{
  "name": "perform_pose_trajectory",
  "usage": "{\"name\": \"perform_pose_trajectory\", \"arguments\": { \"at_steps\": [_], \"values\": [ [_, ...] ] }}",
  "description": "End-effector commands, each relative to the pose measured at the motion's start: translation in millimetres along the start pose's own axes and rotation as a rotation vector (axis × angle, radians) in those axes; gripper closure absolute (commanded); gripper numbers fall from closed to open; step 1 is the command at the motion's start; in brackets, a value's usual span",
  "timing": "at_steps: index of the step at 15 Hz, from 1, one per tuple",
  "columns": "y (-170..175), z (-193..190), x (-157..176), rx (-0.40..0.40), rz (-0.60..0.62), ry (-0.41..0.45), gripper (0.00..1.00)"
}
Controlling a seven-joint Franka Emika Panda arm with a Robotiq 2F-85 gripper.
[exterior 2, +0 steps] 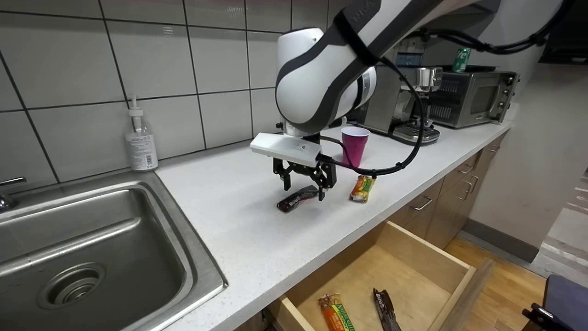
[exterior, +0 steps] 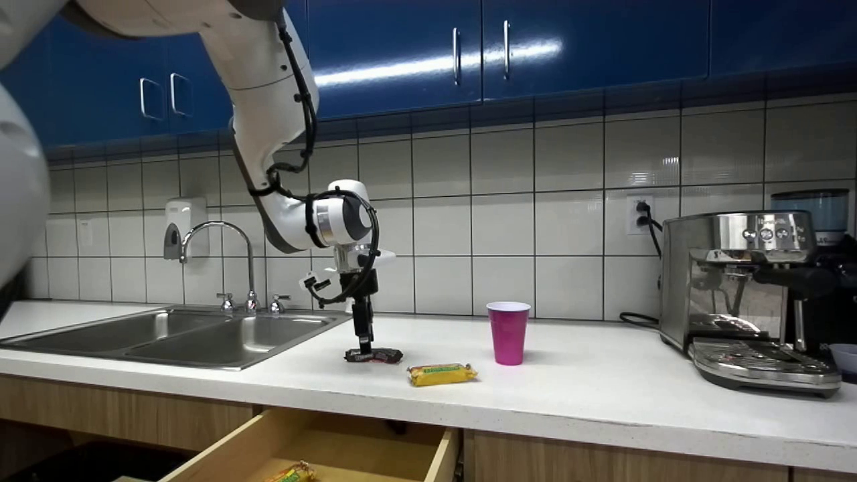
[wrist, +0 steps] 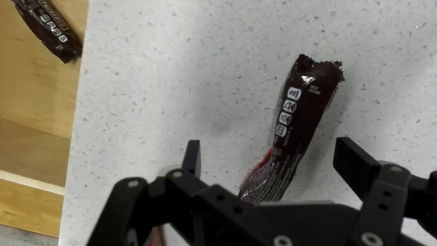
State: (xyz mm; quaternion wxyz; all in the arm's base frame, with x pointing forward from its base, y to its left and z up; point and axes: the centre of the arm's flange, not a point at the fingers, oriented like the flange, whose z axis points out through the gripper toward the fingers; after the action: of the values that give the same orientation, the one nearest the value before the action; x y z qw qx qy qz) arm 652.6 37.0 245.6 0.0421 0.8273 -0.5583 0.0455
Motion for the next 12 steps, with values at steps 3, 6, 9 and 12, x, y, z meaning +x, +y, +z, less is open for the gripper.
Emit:
{"name": "perform_pose_trajectory", "arguments": {
  "at_steps": [3, 6, 9, 12],
  "values": [
    [-27, 9, 1, -0.032, 0.053, 0.028, 0.0],
    [-30, 14, 2, -0.035, 0.061, 0.025, 0.0],
    [-32, 17, 5, -0.039, 0.063, 0.022, 0.0],
    [-35, 18, 7, -0.038, 0.057, 0.027, 0.28]
  ]
}}
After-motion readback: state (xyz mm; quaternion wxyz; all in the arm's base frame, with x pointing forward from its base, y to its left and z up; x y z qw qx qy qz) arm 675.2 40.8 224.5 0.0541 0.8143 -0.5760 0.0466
